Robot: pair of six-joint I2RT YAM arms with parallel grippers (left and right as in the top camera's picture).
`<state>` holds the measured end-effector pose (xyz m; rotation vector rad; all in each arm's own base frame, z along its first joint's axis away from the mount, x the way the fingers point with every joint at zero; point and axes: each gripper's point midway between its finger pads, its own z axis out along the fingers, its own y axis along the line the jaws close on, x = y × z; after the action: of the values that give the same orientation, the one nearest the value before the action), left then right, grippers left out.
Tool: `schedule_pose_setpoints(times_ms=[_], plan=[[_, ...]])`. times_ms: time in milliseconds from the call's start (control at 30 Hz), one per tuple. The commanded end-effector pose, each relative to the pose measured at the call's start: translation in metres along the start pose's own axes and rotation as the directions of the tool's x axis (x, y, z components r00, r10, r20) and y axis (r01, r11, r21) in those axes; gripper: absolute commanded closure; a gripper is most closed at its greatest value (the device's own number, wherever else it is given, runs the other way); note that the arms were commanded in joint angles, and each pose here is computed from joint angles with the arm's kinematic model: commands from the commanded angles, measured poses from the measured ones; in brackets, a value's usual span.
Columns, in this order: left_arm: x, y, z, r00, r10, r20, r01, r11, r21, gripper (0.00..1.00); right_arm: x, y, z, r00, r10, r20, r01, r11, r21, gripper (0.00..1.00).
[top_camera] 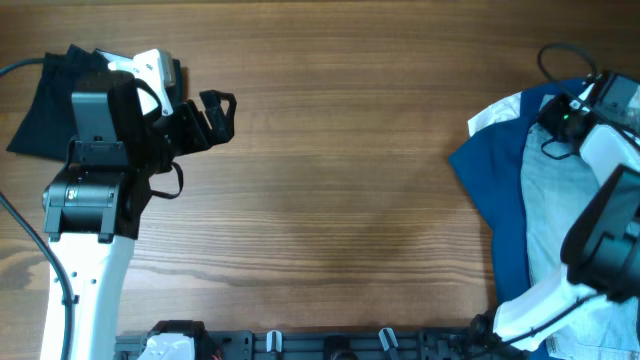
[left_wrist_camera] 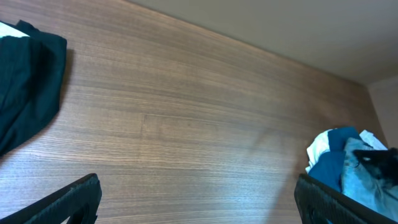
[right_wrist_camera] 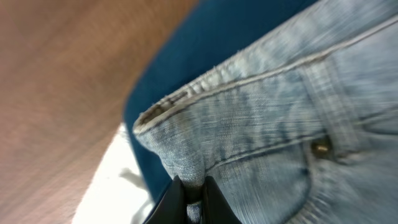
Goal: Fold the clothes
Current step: 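Reach the right gripper to the denim shorts waistband and grasp it, then drag the shorts left to the table center with the right gripper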
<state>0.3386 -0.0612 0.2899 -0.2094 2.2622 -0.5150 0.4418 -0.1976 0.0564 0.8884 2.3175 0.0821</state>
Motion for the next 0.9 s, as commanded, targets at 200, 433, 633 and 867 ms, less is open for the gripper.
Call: schedule_pose_setpoints(times_ms=[200,433,633,867], plan=[[-0.063,-0.011,-0.078,0.934,0.036,0.356,-0.043,0.999,0.011,0.00,-0.067,0.198,-0.301,0.843,-0.102,0.528,0.446,0.681,-0.580,0.96],[-0.070,-0.008,-0.118,0.880,0.055,0.471,-0.038,0.998,-0.046,0.00,0.247,0.381,-0.374,0.710,-0.597,0.375,0.508,0.064,-0.859,0.61],[-0.066,-0.006,-0.097,0.910,0.050,0.413,-0.035,0.998,-0.045,0.00,0.193,0.367,-0.329,0.801,-0.495,0.338,0.560,0.417,-0.716,0.23],[0.000,0.002,0.067,0.988,0.147,-0.043,-0.151,0.983,-0.109,0.00,0.093,0.231,-0.276,0.938,-0.324,0.126,0.343,0.804,-0.486,0.23]])
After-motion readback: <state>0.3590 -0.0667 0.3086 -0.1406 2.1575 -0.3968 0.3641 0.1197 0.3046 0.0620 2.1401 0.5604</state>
